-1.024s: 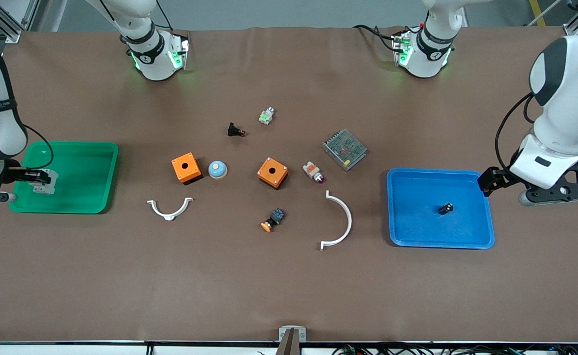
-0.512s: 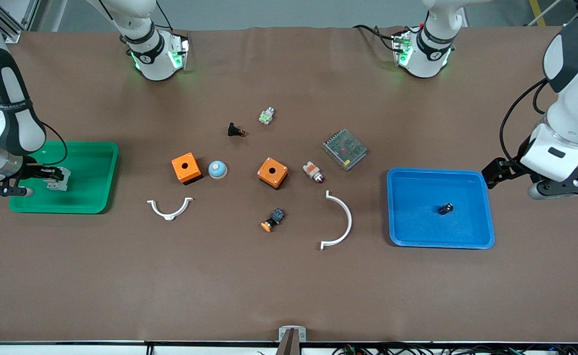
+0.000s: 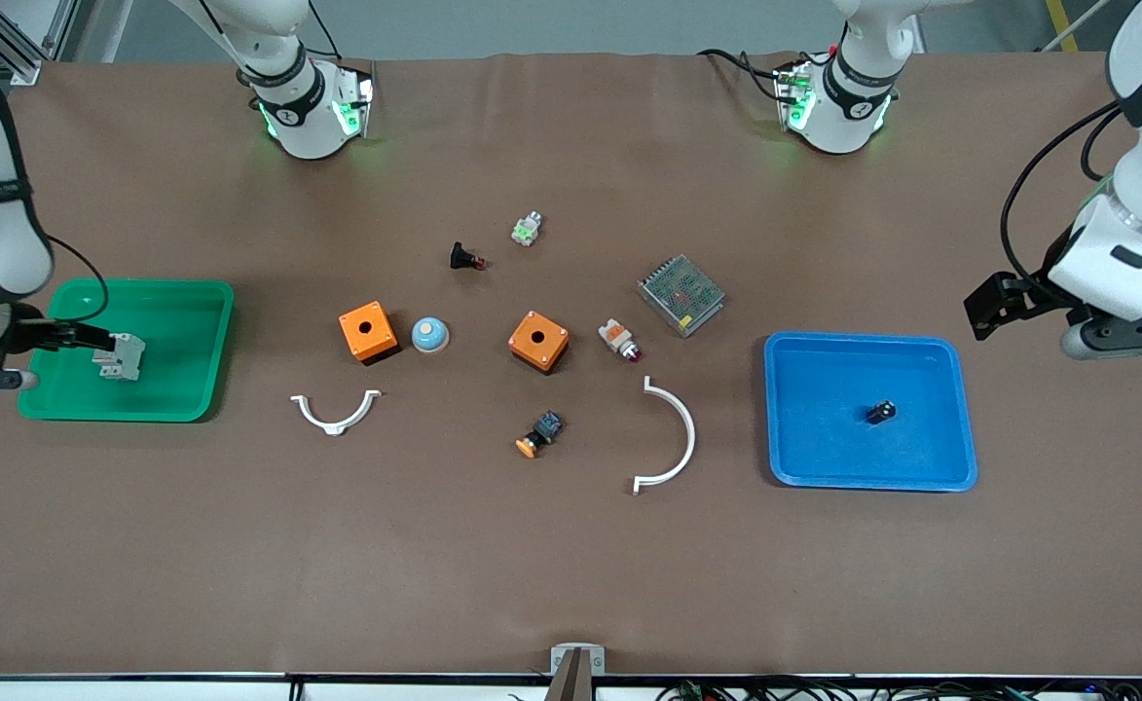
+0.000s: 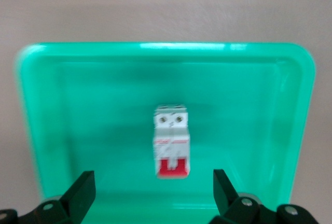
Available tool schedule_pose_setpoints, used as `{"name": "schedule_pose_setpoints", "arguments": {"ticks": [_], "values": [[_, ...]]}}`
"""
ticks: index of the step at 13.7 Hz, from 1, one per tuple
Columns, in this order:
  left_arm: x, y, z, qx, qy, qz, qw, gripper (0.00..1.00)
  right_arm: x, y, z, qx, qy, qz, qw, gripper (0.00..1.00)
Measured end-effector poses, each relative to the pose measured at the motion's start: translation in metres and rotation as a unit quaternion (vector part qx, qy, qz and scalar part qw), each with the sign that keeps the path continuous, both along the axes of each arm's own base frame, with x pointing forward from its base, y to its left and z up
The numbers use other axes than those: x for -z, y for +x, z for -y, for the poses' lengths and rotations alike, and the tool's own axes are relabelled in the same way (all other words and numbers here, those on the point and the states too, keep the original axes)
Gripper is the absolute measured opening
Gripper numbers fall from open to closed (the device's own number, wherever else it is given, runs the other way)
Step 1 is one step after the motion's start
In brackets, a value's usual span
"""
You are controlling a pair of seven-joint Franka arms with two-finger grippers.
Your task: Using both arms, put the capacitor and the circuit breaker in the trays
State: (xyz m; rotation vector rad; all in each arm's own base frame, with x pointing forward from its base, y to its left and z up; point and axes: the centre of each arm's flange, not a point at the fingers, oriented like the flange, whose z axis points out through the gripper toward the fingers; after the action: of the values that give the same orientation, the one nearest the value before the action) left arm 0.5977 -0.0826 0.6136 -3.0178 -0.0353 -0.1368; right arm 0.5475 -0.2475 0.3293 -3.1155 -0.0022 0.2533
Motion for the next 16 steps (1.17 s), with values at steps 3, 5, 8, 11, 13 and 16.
{"name": "schedule_pose_setpoints", "arguments": {"ticks": [3, 5, 8, 11, 13, 16], "values": [[-0.02, -0.015, -0.003, 0.021, -0.007, -0.007, 1.0, 1.0, -0.101, 0.017, -0.06, 0.018, 0.005, -0.004, 1.0, 1.0], [-0.034, -0.026, -0.018, 0.029, -0.02, -0.015, 0.999, 1.0, -0.145, 0.016, -0.109, 0.031, -0.003, 0.003, 0.999, 1.0], [-0.043, -0.041, -0.038, 0.03, -0.039, -0.031, 0.998, 1.0, -0.193, 0.007, -0.165, 0.039, -0.013, 0.027, 0.999, 1.0], [-0.041, -0.053, -0.047, 0.03, -0.05, -0.04, 0.998, 1.0, -0.226, 0.002, -0.169, 0.041, -0.013, 0.047, 0.998, 1.0], [-0.042, -0.063, -0.044, 0.032, -0.05, -0.042, 0.997, 1.0, -0.247, 0.004, -0.177, 0.039, -0.011, 0.057, 0.998, 1.0], [-0.05, -0.08, -0.037, 0.038, -0.048, -0.036, 0.997, 1.0, -0.274, 0.009, -0.191, 0.039, -0.013, 0.084, 0.996, 1.0]]}}
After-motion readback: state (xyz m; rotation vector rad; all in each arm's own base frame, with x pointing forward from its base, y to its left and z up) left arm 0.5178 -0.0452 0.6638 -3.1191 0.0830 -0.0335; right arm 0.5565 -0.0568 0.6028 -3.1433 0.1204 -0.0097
